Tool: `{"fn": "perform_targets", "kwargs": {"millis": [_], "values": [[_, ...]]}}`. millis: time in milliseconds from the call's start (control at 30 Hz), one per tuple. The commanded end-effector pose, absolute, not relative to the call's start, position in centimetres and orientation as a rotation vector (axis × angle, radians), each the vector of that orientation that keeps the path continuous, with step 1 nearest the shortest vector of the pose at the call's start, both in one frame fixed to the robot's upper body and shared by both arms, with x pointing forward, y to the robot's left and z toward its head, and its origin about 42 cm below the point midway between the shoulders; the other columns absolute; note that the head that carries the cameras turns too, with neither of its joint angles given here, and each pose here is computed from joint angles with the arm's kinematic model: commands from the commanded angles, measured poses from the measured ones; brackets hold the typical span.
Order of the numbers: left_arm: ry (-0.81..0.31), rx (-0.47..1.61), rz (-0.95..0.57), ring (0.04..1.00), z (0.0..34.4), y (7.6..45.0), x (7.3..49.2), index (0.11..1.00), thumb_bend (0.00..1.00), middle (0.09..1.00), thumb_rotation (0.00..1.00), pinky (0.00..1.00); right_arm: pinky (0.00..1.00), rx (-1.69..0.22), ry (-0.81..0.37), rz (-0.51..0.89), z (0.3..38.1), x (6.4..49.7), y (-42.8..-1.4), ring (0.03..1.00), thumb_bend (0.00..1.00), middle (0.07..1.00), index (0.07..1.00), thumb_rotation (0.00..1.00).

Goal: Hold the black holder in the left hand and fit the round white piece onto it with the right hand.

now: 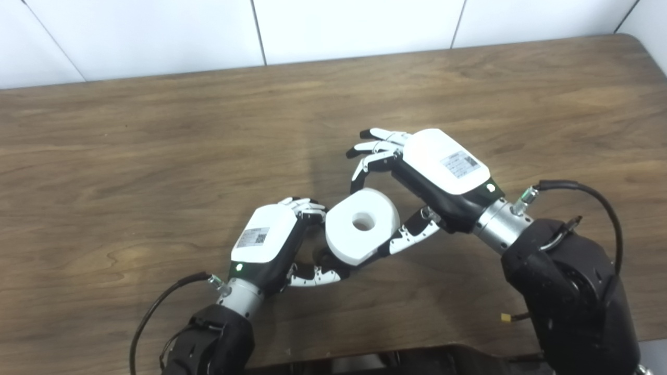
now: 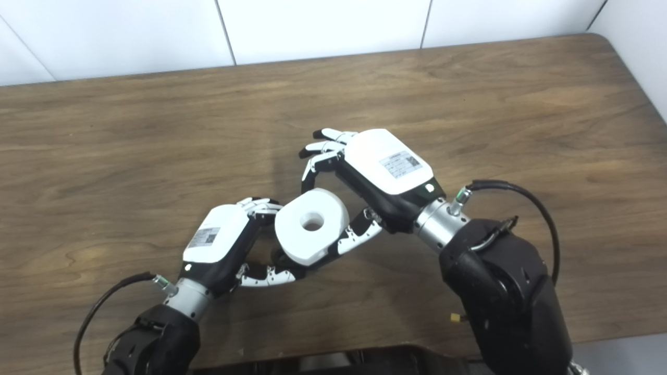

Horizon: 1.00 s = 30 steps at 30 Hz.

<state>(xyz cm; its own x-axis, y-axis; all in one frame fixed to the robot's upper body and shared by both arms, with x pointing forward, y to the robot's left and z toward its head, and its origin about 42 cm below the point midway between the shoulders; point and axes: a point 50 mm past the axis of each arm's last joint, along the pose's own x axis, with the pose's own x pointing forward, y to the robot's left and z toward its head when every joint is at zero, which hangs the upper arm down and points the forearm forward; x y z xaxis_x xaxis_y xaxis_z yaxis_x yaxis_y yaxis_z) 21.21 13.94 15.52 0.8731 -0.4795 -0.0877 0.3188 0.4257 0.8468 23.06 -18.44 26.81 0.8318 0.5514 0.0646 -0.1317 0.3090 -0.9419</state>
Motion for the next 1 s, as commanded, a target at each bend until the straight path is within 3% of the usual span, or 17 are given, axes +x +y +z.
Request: {"fn": "perform_targets", "kwargs": {"millis": [0, 967], "values": [[-0.162, 1.012, -0.535, 0.835, 15.41, 13.78, 20.79, 0.490, 0.51, 0.763, 0.05, 0.90, 0.87, -1.179, -0.475, 0.438, 27.51, 22.89, -18.50, 0.911, 0.52, 0.820, 0.485, 0.14], [-0.157, 1.011, -0.527, 0.844, 15.62, 13.60, 21.08, 0.490, 0.51, 0.769, 0.05, 0.90, 0.87, -1.155, -0.459, 0.491, 28.30, 22.11, -17.82, 0.925, 0.51, 0.826, 0.486, 0.15]]}}
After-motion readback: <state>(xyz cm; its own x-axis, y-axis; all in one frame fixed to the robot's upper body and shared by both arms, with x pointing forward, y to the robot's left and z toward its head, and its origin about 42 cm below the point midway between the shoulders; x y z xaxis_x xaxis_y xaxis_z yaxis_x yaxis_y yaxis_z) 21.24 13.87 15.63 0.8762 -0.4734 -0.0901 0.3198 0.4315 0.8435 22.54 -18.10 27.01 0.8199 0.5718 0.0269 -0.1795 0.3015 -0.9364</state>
